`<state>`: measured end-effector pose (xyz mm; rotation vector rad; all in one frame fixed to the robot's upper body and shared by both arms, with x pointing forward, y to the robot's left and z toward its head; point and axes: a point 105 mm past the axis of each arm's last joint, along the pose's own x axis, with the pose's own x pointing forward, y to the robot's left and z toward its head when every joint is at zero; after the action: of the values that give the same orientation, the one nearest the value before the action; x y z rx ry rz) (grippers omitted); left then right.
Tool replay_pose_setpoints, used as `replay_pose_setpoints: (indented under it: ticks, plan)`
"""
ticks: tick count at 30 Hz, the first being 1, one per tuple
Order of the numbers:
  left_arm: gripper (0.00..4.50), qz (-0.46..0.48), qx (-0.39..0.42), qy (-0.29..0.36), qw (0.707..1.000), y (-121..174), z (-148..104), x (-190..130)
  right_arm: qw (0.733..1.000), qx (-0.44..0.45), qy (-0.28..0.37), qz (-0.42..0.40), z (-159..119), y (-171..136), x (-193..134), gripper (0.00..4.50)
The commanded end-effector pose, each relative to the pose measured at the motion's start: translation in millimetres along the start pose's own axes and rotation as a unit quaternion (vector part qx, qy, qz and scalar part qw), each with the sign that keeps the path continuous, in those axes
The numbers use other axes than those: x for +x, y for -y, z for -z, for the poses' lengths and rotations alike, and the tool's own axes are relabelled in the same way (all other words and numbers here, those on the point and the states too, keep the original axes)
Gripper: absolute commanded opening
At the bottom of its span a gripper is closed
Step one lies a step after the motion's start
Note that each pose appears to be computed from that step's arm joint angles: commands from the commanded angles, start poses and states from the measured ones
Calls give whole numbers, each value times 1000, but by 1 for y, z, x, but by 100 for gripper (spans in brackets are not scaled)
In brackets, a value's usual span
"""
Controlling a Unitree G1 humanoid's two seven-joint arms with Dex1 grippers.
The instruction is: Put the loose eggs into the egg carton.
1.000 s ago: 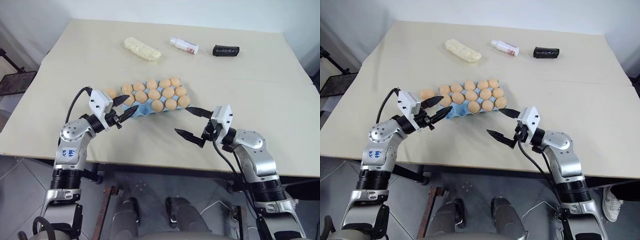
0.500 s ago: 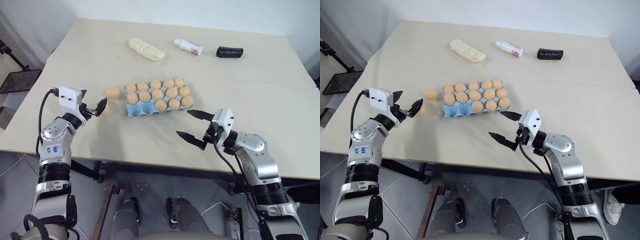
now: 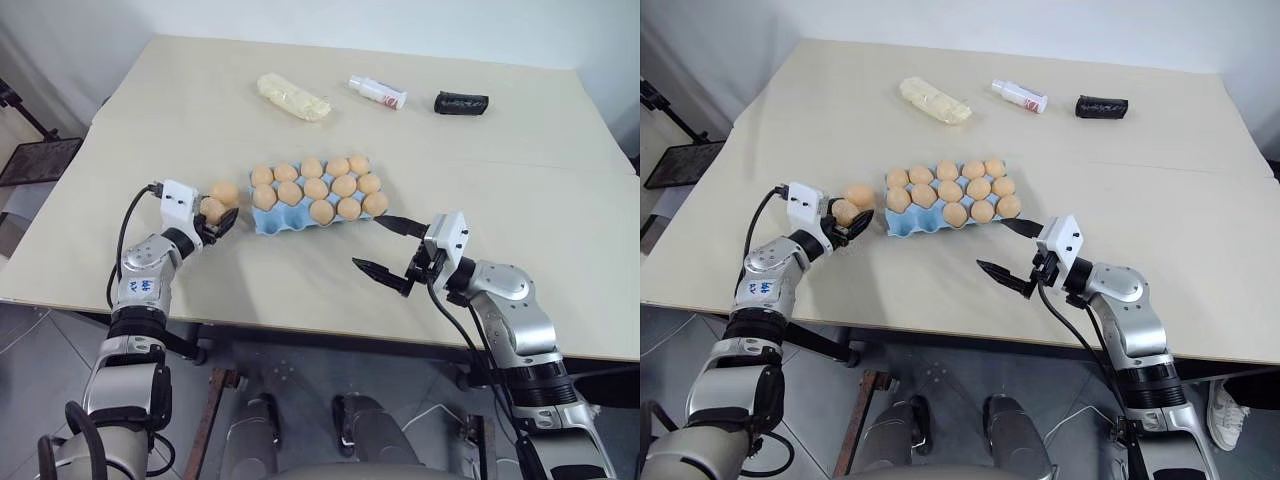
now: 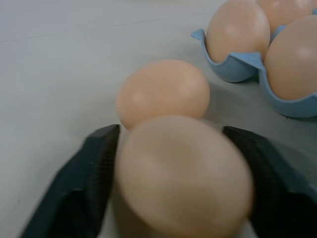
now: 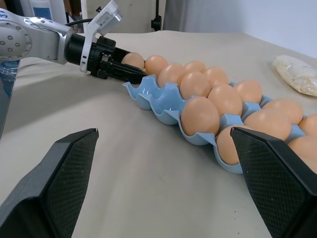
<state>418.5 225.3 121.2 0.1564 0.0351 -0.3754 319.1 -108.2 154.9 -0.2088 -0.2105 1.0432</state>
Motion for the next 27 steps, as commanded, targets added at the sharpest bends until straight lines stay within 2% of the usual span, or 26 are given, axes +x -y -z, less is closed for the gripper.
replay_pose_setpoints:
  ticks: [1, 4, 7, 11, 16, 20, 25, 27]
  plan:
    - [240, -6, 11, 10, 1000, -6, -4, -7, 1000, -21, 22, 4, -13, 0, -1, 450]
    - [229, 9, 14, 39, 999, -3, -14, -12, 1000, -20, 21, 4, -12, -1, -1, 450]
    - [229, 55, 48, 67, 995, 12, -30, -16, 1000, -19, 16, 3, -11, -2, -3, 450]
    - [229, 134, 77, 103, 983, 46, -57, -12, 1000, -18, 9, 3, -9, -2, -7, 450]
    - [229, 219, 90, 123, 964, 92, -77, 7, 1000, -19, 7, 9, -10, -2, -9, 450]
    - [229, 259, 92, 108, 955, 118, -75, 27, 999, -24, 7, 20, -12, -1, -10, 450]
    - [229, 253, 102, 90, 958, 124, -67, 47, 999, -31, 9, 38, -16, 0, -14, 450]
    - [299, 249, 95, 95, 959, 121, -68, 49, 998, -32, 10, 45, -17, 0, -15, 450]
